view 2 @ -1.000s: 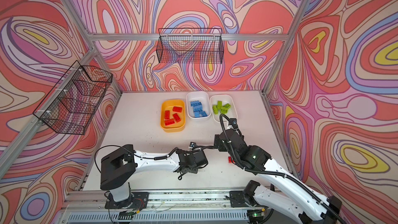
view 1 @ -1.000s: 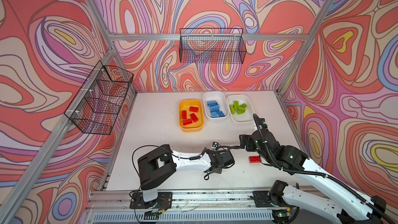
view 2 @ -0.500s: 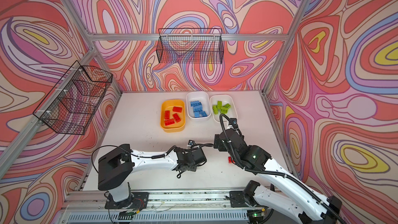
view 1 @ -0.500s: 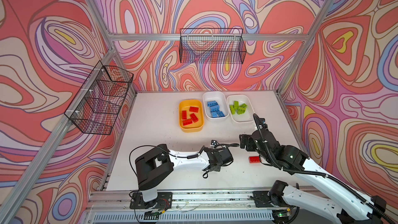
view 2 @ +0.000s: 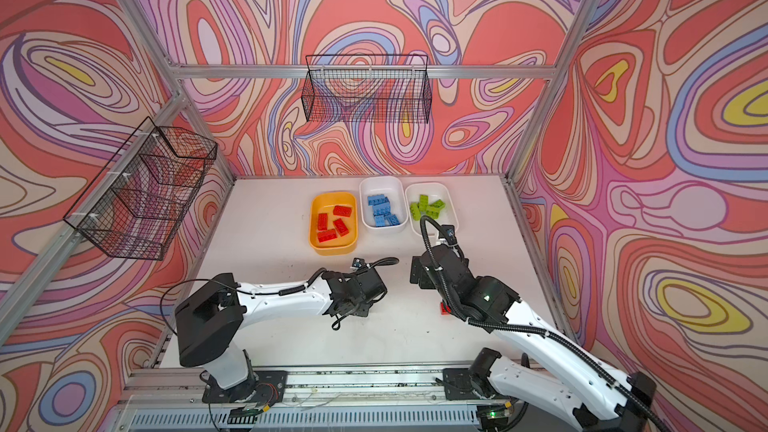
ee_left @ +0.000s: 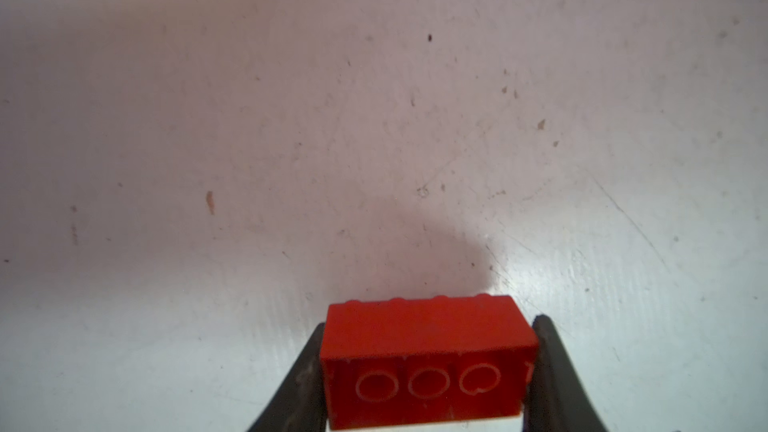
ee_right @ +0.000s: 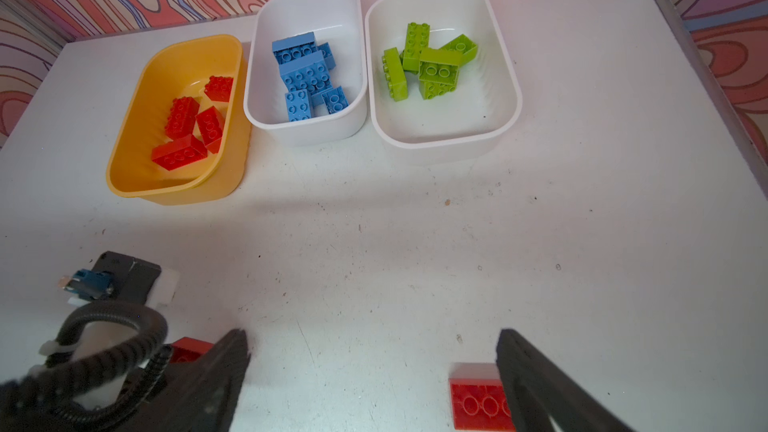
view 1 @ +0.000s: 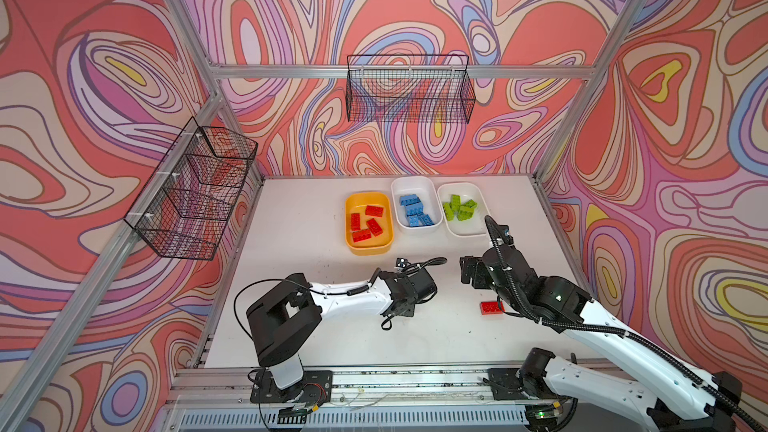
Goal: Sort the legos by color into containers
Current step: 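Carry the red brick with the left gripper into the yellow tray and release, then withdraw the left gripper while the right gripper grasps the last red brick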
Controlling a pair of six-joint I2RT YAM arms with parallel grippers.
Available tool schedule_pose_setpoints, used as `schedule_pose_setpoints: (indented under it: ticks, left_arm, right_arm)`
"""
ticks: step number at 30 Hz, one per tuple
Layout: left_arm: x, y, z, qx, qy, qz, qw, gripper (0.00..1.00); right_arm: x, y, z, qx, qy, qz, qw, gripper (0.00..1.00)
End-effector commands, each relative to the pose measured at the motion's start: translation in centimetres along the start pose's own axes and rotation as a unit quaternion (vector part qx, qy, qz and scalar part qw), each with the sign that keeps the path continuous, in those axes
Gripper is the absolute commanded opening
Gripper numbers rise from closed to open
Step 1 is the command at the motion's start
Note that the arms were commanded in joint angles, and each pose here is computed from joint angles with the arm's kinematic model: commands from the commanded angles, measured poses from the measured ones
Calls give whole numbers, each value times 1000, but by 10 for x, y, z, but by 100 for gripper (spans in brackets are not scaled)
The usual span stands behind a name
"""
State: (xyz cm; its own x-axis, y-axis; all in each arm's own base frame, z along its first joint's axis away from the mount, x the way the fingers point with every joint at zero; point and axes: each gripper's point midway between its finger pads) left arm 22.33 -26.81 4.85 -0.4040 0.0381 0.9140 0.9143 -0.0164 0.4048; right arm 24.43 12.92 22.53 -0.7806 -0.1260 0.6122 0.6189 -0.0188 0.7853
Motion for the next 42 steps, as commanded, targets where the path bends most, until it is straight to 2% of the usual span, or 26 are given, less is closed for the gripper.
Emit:
schedule_pose_setpoints:
  ticks: [1, 8, 15, 23, 30, 33, 39, 42]
  left_arm:
    - [18, 35, 14, 5, 4, -33, 999, 35]
    - [28, 106, 43, 50, -6, -67, 996, 36]
    - [21, 171, 84, 110, 0, -87, 990, 38]
    - [-21, 226, 104, 141, 13, -79, 987, 39]
    - [-54, 258, 112, 156, 25, -77, 984, 41]
    - [-61, 269, 116, 161, 29, -81, 983, 51]
    - [-53, 278, 101, 165, -16, -90, 982, 98]
    - [-33, 278, 95, 167, -46, -109, 979, 100]
  right_arm:
    - [6, 10, -1, -15, -6, -12, 1000, 98]
    - [-1, 13, 2, -10, -19, -7, 1000, 98]
    - [-17, 14, 12, 6, -25, 7, 1000, 98]
    - [-57, 6, 25, 32, -30, 46, 998, 98]
    - [-82, 7, 24, 38, -37, 65, 996, 98]
    - [-89, 2, 15, 33, -44, 76, 996, 98]
    - [-113, -35, -34, -17, -78, 134, 988, 98]
    - [-113, -54, -49, -29, -101, 153, 983, 98]
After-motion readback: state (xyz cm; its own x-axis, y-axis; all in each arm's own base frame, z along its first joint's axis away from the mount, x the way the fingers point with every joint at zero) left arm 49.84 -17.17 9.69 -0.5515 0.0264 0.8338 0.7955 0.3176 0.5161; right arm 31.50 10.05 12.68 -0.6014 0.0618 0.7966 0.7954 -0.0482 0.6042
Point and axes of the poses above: each gripper's point midway between its finger pads, its own x axis back along the fingers, its own z axis along the line the jaws close on, y = z × x, and after that the axes turned 6 degrees about x, right-handed
